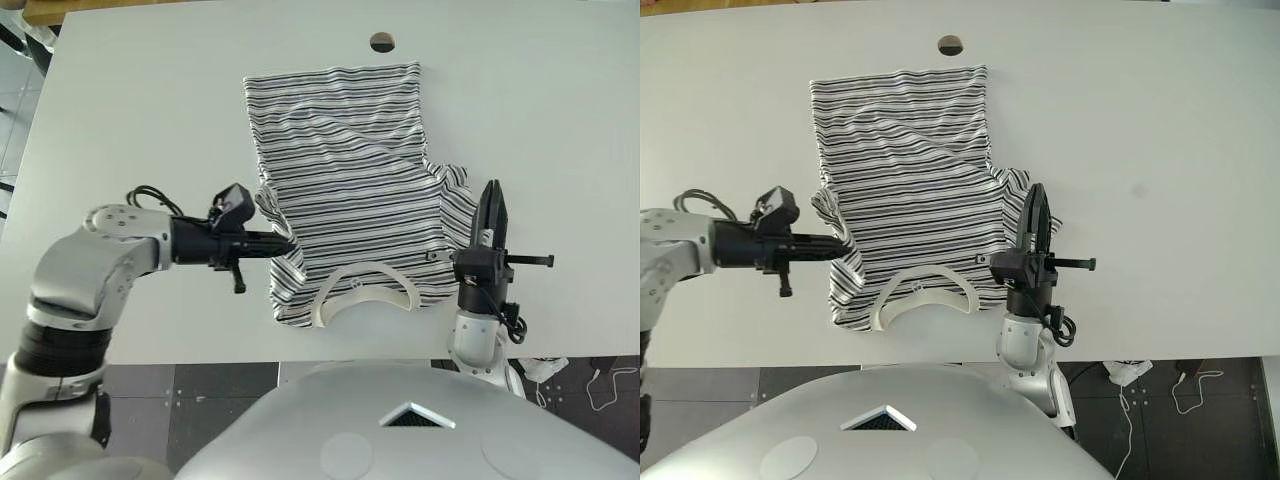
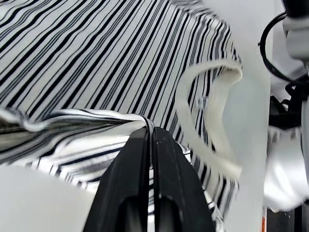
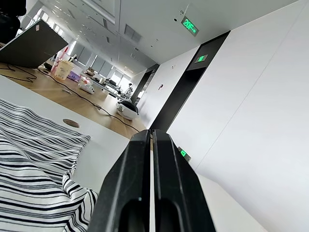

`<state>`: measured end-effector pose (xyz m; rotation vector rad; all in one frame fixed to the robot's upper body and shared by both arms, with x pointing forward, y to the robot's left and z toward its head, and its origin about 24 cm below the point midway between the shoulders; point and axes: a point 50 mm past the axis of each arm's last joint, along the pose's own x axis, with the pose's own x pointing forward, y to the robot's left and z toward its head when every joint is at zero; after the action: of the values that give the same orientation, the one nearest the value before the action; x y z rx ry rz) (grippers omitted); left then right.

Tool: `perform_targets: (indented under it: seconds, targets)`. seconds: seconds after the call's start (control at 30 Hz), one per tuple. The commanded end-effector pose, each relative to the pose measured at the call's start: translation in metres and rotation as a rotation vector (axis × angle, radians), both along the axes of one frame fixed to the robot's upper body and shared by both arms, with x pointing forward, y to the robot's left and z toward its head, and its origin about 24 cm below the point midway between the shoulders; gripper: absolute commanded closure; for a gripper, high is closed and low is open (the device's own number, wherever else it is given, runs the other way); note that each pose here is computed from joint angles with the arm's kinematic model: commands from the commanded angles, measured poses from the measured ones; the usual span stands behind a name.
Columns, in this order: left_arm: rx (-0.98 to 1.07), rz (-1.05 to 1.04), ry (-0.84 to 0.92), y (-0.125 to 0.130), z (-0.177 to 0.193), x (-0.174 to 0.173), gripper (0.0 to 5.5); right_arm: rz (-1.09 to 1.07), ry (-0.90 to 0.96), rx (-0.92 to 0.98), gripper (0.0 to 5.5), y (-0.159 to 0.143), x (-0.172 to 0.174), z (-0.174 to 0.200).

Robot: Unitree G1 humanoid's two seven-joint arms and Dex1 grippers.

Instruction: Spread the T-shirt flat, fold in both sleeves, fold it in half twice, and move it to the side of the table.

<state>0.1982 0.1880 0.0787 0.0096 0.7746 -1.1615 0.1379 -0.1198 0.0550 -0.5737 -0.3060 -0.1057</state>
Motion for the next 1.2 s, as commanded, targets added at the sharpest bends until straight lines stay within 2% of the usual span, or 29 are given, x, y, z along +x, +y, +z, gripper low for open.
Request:
perform_targets:
  seconds: [0.03,0.1,0.17,0.27,0.4,0.53,0.67,0.8,0.9,0.97,1.2]
  targets:
    - [-0.015,0.028,0.001,-0.015,-0.007,0.003,5.07,-0.042,0.12,0.165,5.21,-0.016,0.003,-0.011]
    - [-0.007,0.054,0.014,-0.018,-0.015,-0.001,4.73,-0.084,0.252,0.399,4.9,-0.035,0.005,-0.025]
    - [0.006,0.075,0.027,-0.019,-0.022,-0.007,4.37,-0.069,0.378,0.534,4.49,-0.05,0.005,-0.033]
    - [-0.014,0.113,0.044,-0.022,-0.026,-0.014,3.93,-0.012,0.525,0.578,3.98,-0.08,0.003,-0.034]
    - [-0.137,0.212,-0.009,-0.027,-0.023,-0.021,3.89,-0.022,0.657,0.584,3.32,-0.128,0.005,-0.034]
    - [-0.247,0.286,-0.029,-0.03,-0.02,-0.036,3.89,-0.003,0.789,0.561,3.27,-0.151,0.013,-0.041]
    - [-0.268,0.32,-0.01,-0.032,-0.025,-0.04,3.89,0.046,0.883,0.647,3.27,-0.155,0.013,-0.05]
    - [-0.276,0.331,0.002,-0.039,-0.03,-0.043,3.89,0.117,0.896,0.838,3.27,-0.157,0.018,-0.043]
    - [-0.276,0.335,0.005,-0.041,-0.032,-0.045,3.89,0.22,0.931,1.021,3.27,-0.15,0.018,-0.036]
    - [-0.272,0.338,0.006,-0.042,-0.034,-0.046,3.89,0.269,0.971,1.077,3.27,-0.142,0.016,-0.034]
    - [-0.277,0.335,0.005,-0.044,-0.031,-0.047,3.89,0.242,1.106,0.918,3.27,-0.12,0.013,-0.055]
